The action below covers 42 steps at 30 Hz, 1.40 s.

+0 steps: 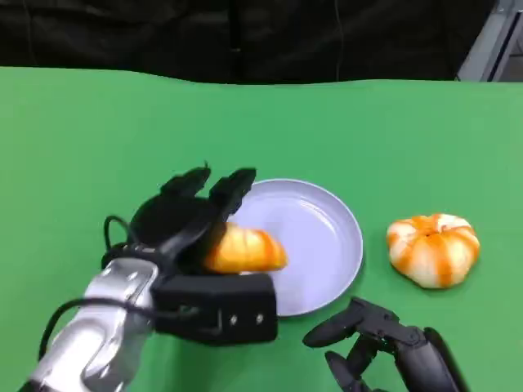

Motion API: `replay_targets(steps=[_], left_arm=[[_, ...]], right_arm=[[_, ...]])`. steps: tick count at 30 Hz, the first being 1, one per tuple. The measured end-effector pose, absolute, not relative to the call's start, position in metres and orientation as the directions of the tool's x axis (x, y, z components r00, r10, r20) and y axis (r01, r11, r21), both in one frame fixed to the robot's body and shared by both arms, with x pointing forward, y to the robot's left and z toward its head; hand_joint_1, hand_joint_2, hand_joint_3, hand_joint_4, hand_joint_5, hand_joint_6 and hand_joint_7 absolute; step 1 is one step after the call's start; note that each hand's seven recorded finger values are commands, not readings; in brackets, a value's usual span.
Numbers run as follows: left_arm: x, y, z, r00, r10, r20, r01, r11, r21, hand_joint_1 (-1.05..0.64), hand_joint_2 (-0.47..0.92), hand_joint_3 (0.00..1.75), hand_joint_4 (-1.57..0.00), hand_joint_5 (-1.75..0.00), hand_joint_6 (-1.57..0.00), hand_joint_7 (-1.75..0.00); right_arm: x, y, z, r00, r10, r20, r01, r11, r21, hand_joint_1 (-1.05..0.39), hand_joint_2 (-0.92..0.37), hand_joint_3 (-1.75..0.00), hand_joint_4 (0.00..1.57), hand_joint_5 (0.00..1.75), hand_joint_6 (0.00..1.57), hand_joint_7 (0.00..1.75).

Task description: Grasp the bread from the table and place it into the plate.

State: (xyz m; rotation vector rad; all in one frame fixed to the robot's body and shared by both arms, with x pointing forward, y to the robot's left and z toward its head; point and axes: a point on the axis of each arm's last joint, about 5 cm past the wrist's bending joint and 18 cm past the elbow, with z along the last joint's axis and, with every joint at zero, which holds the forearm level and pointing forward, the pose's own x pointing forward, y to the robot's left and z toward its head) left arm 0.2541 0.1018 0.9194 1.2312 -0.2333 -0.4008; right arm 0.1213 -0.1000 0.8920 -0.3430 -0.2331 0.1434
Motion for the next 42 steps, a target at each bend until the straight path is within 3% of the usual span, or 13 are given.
replay_targets(steps=[8,13,23,36,38,40,42], left_arm=[[0.275,0.081,0.923,0.897,-0.439,-0.049,0.169,0.239,0.956,-0.86,0.92,0.51,0.0,0.0,0.0,0.0],[0.285,0.067,0.922,0.89,-0.436,-0.135,0.234,0.182,0.955,-1.02,0.92,0.55,0.0,0.0,0.0,0.0],[0.292,0.061,0.911,0.858,-0.456,-0.235,0.348,0.181,0.92,-1.05,0.92,0.31,0.0,0.0,0.0,0.0],[0.295,0.056,0.914,0.845,-0.496,-0.2,0.352,0.234,0.906,-1.05,0.92,0.26,0.0,0.0,0.0,0.0],[0.294,0.055,0.917,0.845,-0.507,-0.167,0.337,0.264,0.904,-0.94,0.89,0.13,0.0,0.0,0.0,0.0],[0.295,0.056,0.918,0.85,-0.51,-0.131,0.319,0.302,0.898,-0.58,0.79,0.04,0.0,0.0,0.0,0.0],[0.295,0.056,0.92,0.845,-0.522,-0.112,0.318,0.323,0.891,-0.47,0.76,0.02,0.0,0.0,0.0,0.0]], right_arm=[[0.122,-0.093,0.894,0.961,0.179,0.209,-0.105,0.941,-0.323,-0.13,-0.65,-0.81,0.71,1.47,0.67,0.96],[0.122,-0.092,0.894,0.962,0.179,0.208,-0.106,0.941,-0.321,-0.14,-0.66,-0.79,0.72,1.47,0.68,0.95],[0.121,-0.092,0.891,0.964,0.178,0.197,-0.107,0.94,-0.325,-0.13,-0.67,-0.78,0.72,1.48,0.68,0.95],[0.118,-0.092,0.892,0.967,0.173,0.187,-0.105,0.94,-0.325,-0.13,-0.65,-0.79,0.72,1.49,0.68,0.96],[0.119,-0.092,0.892,0.967,0.173,0.187,-0.105,0.94,-0.325,-0.13,-0.65,-0.8,0.72,1.49,0.68,0.96],[0.118,-0.092,0.892,0.967,0.173,0.186,-0.105,0.94,-0.325,-0.13,-0.65,-0.8,0.72,1.48,0.68,0.96],[0.118,-0.092,0.892,0.967,0.172,0.185,-0.105,0.94,-0.325,-0.13,-0.65,-0.8,0.72,1.48,0.68,0.96]])
